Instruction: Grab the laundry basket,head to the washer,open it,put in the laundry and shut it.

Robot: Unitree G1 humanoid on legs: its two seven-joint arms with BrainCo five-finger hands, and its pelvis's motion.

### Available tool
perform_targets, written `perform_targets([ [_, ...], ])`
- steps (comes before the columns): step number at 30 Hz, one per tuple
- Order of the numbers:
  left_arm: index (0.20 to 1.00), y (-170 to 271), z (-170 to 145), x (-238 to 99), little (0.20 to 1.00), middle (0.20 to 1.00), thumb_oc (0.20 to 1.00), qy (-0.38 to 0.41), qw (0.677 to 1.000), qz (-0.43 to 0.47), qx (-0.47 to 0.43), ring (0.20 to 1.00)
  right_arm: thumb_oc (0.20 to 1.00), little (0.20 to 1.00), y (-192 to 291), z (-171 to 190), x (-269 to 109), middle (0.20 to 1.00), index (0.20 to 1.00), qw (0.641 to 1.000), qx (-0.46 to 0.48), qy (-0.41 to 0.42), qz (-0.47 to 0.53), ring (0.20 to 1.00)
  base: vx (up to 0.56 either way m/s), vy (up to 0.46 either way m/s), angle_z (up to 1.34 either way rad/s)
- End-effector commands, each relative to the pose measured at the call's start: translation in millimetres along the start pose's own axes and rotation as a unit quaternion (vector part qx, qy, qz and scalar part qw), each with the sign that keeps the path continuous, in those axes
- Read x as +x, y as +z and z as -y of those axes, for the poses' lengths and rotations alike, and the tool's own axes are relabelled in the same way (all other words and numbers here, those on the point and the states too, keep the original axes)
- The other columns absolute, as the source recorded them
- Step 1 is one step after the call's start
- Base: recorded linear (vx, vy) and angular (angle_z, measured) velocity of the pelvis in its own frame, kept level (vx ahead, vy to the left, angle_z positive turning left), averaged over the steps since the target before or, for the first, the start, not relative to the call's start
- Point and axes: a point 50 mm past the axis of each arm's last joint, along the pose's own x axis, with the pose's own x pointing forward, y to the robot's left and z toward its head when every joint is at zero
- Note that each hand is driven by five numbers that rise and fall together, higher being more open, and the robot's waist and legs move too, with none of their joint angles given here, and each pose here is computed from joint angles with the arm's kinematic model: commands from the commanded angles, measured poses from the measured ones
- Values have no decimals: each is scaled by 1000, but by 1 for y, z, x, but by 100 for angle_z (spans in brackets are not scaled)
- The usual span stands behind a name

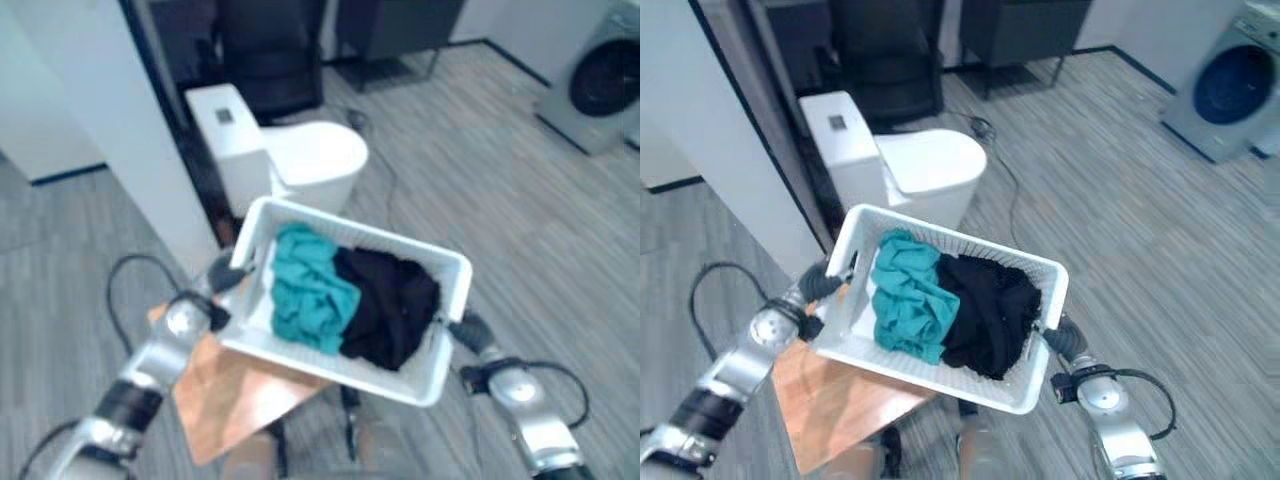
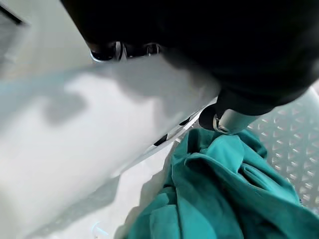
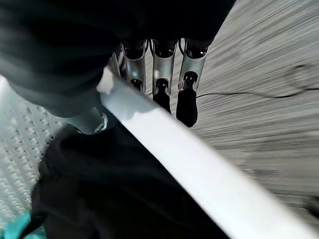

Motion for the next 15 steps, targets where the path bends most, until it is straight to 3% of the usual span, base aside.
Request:
perform_targets([
  [1, 200, 62, -3, 3, 200, 200, 200, -3, 989, 147, -29, 200, 200, 200, 39, 10, -2, 200, 200, 994, -48, -1, 96, 200, -204, 189, -88],
  [8, 200, 45, -16, -5, 200, 200, 200, 22, 992, 121, -40, 200, 200, 200, 28, -4, 0, 200, 200, 996, -47, 29, 70, 200, -110, 14, -124],
  [12, 200, 36, -25, -10, 200, 200, 200, 44, 992, 111, -43, 200, 200, 200, 28, -14, 3, 200, 200, 996, -42, 49, 68, 200, -176, -295, -151],
  [15, 200, 32, -24, -10, 200, 200, 200, 52, 992, 105, -51, 200, 200, 200, 36, -17, 8, 200, 200, 994, -47, 54, 82, 200, -188, -310, -22],
])
